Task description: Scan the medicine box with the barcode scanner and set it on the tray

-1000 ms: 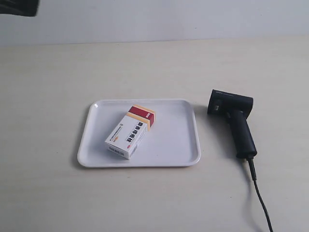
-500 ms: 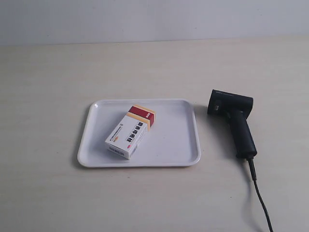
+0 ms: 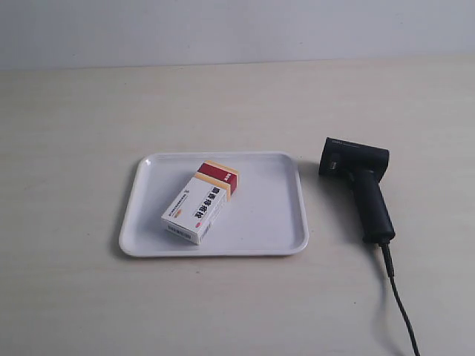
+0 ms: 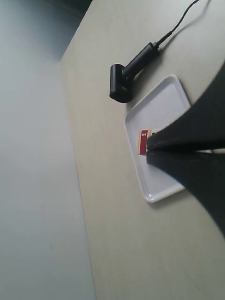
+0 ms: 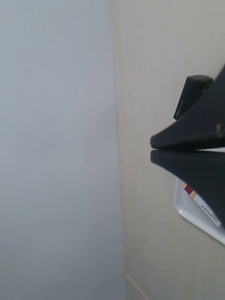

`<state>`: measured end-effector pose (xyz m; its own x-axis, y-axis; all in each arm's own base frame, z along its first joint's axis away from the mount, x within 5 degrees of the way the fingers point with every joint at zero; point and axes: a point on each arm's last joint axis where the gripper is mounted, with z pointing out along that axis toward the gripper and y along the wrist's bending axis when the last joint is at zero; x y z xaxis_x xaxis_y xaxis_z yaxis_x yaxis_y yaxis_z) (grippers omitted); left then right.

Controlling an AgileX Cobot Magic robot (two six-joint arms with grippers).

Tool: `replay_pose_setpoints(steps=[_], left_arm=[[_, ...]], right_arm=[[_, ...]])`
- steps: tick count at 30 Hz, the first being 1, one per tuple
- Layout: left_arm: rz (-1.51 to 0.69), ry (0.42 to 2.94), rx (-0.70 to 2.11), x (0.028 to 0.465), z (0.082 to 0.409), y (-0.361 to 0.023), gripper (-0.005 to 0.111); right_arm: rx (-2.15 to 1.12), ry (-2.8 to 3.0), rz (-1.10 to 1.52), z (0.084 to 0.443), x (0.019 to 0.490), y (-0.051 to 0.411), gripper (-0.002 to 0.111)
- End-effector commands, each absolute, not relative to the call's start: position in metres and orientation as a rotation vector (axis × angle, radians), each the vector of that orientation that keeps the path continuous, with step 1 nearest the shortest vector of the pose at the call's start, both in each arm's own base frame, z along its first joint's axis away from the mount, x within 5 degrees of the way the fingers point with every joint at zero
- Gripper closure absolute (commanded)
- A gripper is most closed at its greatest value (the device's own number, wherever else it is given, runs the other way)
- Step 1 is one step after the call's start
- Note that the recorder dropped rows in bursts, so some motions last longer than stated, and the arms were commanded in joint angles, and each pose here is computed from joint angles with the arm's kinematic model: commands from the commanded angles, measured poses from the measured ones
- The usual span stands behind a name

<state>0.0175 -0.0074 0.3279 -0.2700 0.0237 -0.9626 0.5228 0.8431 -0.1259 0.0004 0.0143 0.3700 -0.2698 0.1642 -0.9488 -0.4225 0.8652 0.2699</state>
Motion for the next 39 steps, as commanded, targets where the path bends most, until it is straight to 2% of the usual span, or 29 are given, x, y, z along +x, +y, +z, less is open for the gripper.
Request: replay_pose_setpoints(steps=[1,15,19,23,26,33,39], left_arm=[[-0.502,1.792,0.418,0.017,0.327,-0.007,0.107],[-0.492,1.785,0.414,0.016,0.327,-0.006,0.107],[-0.246,1.712,0.346,0.014,0.331,0.003,0.107],[-0.145,1.679,0.099,0.002,0.332,0.009,0.107],[-0.093,1.578,0.014,-0.002,0.332,0.009,0.107],[-0.075,1.526,-0.039,0.028,0.289,0.003,0.107],[-0.101,1.575,-0.031,0.051,0.229,-0.001,0.107]], right_arm=[[-0.182,1.762,0.568,0.368,-0.001,0.013,0.108],[-0.182,1.762,0.568,0.368,-0.001,0.013,0.108],[-0.183,1.765,0.567,0.368,-0.001,0.013,0.108],[-0.183,1.767,0.567,0.368,-0.001,0.013,0.108],[-0.183,1.767,0.567,0.368,-0.001,0.013,0.108],[-0.183,1.768,0.567,0.368,-0.001,0.013,0.108],[-0.183,1.768,0.567,0.368,-0.001,0.013,0.108]])
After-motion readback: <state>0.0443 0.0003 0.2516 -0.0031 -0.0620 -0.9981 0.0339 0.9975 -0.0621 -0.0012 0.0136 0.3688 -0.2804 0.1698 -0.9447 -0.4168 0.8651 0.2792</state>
